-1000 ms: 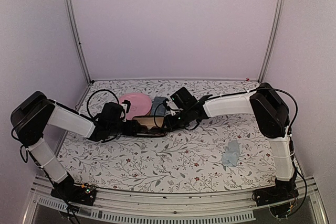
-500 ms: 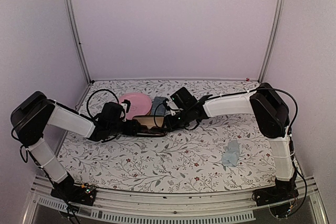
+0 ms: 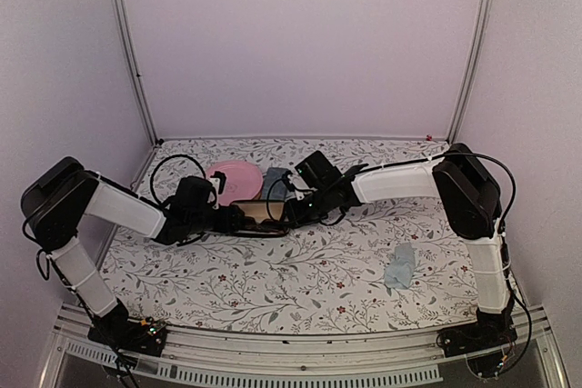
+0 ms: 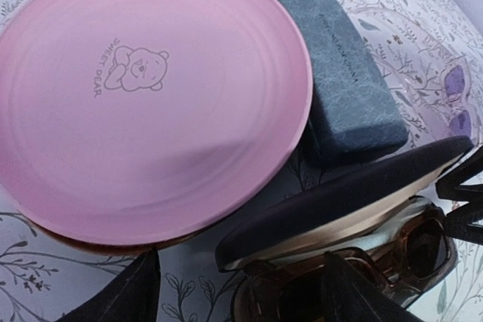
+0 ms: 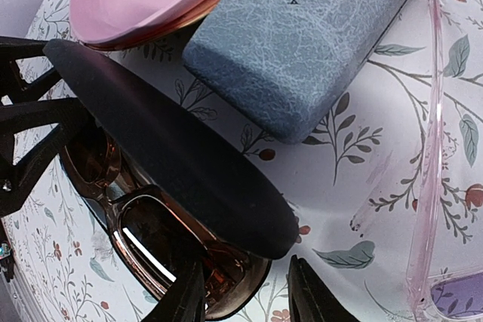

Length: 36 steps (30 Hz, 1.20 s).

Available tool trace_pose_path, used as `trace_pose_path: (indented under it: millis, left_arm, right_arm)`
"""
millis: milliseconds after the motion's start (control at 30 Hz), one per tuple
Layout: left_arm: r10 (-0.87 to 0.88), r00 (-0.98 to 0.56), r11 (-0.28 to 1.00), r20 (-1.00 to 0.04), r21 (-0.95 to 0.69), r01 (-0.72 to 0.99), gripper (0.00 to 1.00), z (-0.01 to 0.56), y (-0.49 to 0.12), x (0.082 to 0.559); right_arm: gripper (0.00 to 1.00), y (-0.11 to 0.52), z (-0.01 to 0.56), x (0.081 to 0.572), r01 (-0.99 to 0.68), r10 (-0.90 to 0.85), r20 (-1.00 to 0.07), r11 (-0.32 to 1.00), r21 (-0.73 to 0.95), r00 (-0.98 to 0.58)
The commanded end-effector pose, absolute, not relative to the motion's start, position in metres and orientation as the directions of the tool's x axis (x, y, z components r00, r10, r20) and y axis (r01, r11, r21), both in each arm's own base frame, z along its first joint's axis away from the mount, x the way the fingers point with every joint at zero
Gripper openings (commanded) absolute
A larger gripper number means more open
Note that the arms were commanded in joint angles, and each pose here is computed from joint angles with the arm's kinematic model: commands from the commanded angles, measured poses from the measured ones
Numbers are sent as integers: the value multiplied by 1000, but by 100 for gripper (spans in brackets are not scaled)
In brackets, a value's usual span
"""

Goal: Organize the sunglasses
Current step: Adjust the sunglasses and the sunglasses case.

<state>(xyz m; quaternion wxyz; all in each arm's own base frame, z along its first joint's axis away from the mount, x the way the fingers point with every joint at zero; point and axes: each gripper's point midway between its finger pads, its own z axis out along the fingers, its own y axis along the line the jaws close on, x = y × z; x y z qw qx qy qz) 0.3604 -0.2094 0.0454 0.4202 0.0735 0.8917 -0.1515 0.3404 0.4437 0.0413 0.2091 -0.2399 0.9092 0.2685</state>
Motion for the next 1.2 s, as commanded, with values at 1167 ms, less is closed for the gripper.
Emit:
trace_pose_path:
  millis: [1167]
  left_arm:
    - [6,-593,930,-805,-213,299,75,83,-210,351]
  right_arm:
    - [60,441,100,354,-585,-281,-612,718,377,-739]
